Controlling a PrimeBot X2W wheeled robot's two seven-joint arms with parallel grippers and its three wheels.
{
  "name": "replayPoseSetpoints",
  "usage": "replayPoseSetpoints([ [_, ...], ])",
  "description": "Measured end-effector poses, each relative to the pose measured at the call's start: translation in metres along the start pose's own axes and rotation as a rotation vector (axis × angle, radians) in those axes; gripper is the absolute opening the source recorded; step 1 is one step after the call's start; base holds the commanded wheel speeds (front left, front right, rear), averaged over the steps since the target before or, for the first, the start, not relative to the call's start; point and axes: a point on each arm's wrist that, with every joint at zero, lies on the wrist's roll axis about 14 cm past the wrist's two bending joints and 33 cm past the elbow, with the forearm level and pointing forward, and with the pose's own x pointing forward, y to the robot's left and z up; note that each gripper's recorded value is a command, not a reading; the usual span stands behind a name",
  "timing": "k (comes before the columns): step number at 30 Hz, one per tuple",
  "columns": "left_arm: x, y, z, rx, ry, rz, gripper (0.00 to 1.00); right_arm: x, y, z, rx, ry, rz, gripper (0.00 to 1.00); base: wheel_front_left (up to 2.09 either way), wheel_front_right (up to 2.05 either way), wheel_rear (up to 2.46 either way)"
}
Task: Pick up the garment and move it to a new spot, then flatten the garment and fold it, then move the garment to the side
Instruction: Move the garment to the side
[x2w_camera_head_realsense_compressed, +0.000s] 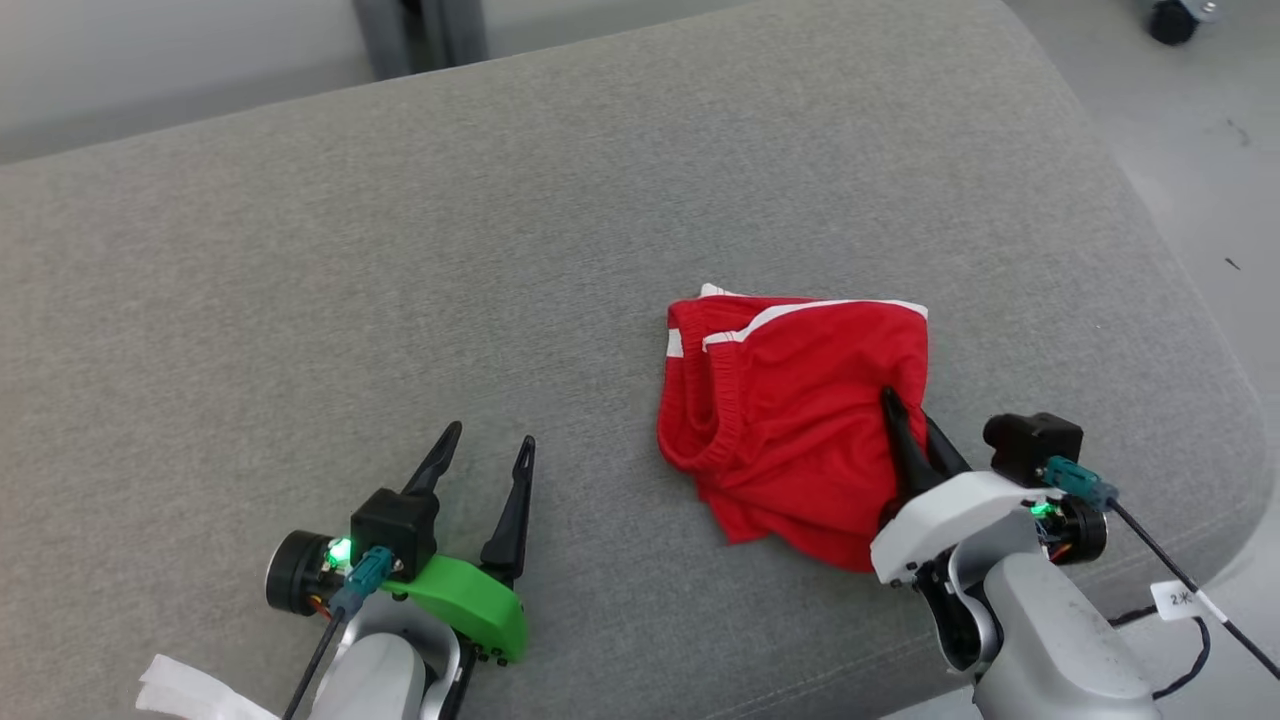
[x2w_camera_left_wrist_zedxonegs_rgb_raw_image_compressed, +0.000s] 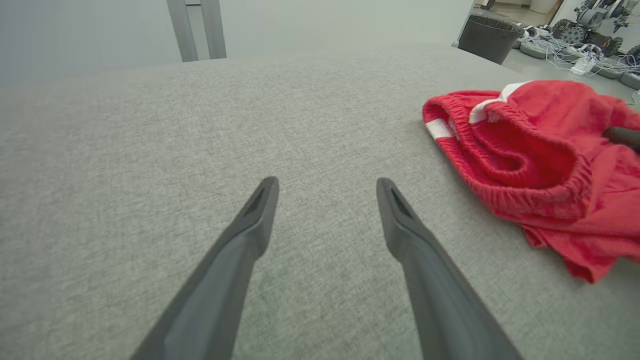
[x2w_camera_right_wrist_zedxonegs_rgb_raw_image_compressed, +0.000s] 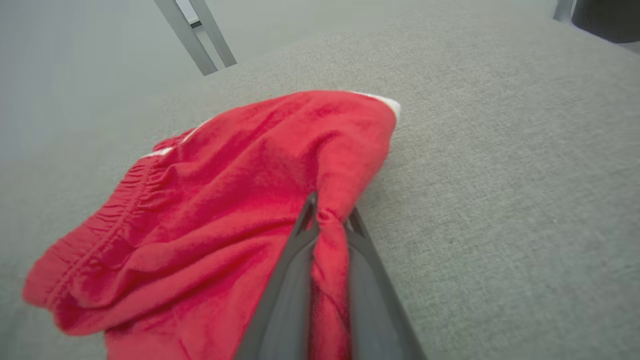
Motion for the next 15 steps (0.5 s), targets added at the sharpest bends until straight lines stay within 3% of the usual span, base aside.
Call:
replayPoseSetpoints([
  [6,0.012,-0.013,-0.018,-0.006,0.046,-0.056,1.00,0.014,-0.027,0.016,-0.184,0.007,-0.043,0.00,0.00,0.00,0.00],
  [11,0.009,0.001,-0.031,-0.001,0.077,-0.035,1.00,0.026,-0.085,0.034,-0.375,0.062,-0.131,0.00,0.00,0.00,0.00],
  [15,0.003,0.015,-0.033,-0.007,0.080,0.007,1.00,0.041,-0.113,0.050,-0.503,0.097,-0.163,0.00,0.00,0.00,0.00],
])
